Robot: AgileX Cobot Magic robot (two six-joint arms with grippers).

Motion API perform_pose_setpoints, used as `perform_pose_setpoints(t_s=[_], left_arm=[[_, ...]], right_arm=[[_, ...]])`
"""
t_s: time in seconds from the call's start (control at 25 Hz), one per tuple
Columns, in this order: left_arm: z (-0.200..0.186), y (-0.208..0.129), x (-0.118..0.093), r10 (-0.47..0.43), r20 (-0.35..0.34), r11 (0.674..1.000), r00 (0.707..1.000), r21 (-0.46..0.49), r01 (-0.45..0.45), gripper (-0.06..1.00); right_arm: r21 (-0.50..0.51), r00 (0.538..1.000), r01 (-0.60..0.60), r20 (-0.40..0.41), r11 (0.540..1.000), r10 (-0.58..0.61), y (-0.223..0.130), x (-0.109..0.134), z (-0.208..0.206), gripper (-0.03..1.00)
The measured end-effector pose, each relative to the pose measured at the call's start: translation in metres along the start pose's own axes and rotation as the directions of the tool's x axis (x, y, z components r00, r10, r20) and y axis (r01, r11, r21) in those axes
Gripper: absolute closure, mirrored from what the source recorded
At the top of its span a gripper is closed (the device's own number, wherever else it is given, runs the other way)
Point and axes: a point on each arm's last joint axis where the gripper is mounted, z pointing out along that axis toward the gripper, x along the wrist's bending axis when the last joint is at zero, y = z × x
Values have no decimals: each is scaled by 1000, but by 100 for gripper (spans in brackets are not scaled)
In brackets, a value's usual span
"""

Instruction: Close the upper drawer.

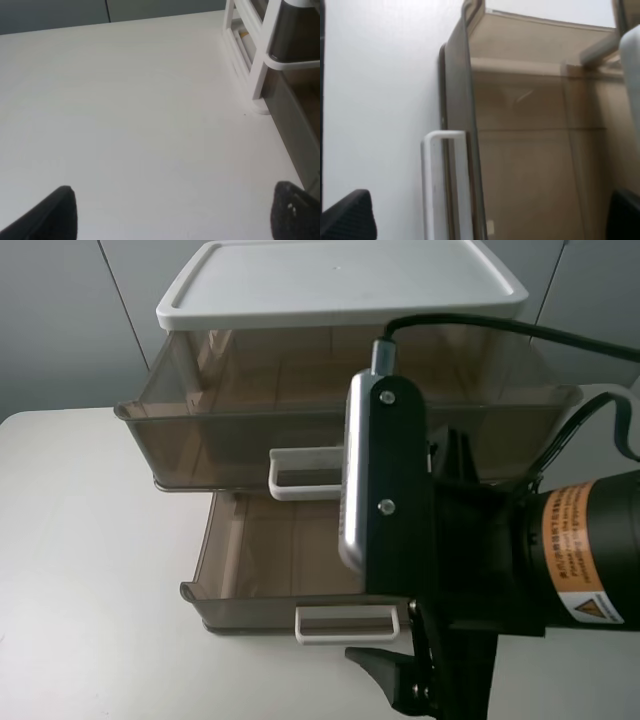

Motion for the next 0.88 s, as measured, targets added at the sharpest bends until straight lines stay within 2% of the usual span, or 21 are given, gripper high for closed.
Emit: perform_pose_setpoints(t_s=[0.24,0.4,0.88], left_arm=[[0,0,0,0,0,1000,1000,0,0,20],[0,0,0,0,0,1000,1000,0,0,20],[0,0,0,0,0,1000,1000,0,0,20]], right_arm=[[-39,998,-68,0,997,68,4,0,0,27],[-85,998,-54,10,995,55,8,-1,0,27],[-86,995,-65,72,994,71,2,-17,1,27]])
